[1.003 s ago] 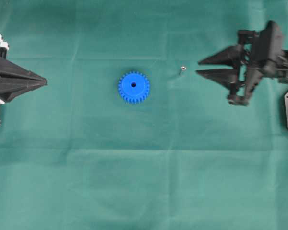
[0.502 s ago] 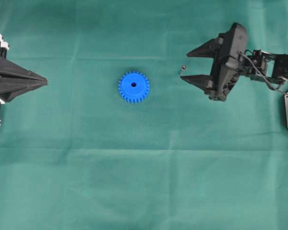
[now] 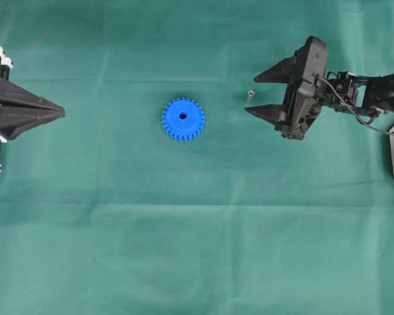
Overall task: Insert the shaft placed at a random location into the center hole of the medium gear at another random location.
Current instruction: 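Lower and close the right gripper on the silver shaft, then lift the shaft and carry it left toward the blue gear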
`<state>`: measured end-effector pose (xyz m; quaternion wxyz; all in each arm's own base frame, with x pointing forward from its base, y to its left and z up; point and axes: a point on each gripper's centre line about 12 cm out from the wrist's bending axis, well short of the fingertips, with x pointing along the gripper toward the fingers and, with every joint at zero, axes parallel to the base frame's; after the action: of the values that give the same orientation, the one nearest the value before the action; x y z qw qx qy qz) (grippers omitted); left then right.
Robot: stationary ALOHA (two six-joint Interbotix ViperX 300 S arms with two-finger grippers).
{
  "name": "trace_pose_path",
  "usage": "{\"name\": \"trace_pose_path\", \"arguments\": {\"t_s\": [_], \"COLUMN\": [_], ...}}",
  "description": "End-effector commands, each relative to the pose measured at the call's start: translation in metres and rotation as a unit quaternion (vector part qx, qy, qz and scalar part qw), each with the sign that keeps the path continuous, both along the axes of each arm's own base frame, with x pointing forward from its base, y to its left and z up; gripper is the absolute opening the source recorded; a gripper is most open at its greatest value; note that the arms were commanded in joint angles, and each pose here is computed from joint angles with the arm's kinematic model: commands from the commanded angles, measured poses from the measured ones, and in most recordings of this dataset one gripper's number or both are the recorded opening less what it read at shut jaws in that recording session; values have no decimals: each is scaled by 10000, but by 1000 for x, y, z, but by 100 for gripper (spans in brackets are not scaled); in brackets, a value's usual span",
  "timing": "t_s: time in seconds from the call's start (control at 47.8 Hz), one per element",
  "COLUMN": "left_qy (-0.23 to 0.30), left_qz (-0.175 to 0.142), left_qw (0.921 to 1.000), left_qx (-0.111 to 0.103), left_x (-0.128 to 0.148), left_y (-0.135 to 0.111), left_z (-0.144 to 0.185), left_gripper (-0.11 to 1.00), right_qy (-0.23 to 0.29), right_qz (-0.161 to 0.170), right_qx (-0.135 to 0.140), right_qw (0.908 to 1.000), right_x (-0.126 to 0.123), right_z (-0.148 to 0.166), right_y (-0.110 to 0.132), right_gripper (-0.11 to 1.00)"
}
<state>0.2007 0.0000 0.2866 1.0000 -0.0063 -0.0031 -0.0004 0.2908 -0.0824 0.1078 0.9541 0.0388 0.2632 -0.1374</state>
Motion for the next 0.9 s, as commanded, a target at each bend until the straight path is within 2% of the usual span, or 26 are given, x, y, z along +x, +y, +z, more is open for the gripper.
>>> {"name": "trace_pose_path", "arguments": {"t_s": [0.0, 0.105, 0.23, 0.293, 0.627, 0.878], "left_qy": [-46, -46, -46, -46, -8, -8], "left_qz": [4, -3, 4, 6, 7, 7], "left_qw": [10000, 10000, 10000, 10000, 10000, 10000], "left_qx": [7, 15, 7, 0, 0, -8], "left_x": [3, 2, 2, 2, 2, 2], "left_y": [0, 0, 0, 0, 0, 0], "left_z": [5, 5, 5, 6, 5, 5], "left_gripper": [0, 0, 0, 0, 0, 0], "right_qy": [-205, -97, 50, 57, -4, -264], "right_qz": [-52, -55, -53, -53, -57, -57], "right_qx": [-9, 30, 75, 77, 68, 30], "right_qw": [9998, 9999, 9999, 9999, 10000, 9996], "right_x": [7, 8, 9, 9, 10, 6], "right_z": [9, 6, 3, 3, 7, 47], "right_y": [-3, -3, -4, -4, -4, -2], "right_gripper": [79, 63, 27, 14, 13, 13]}}
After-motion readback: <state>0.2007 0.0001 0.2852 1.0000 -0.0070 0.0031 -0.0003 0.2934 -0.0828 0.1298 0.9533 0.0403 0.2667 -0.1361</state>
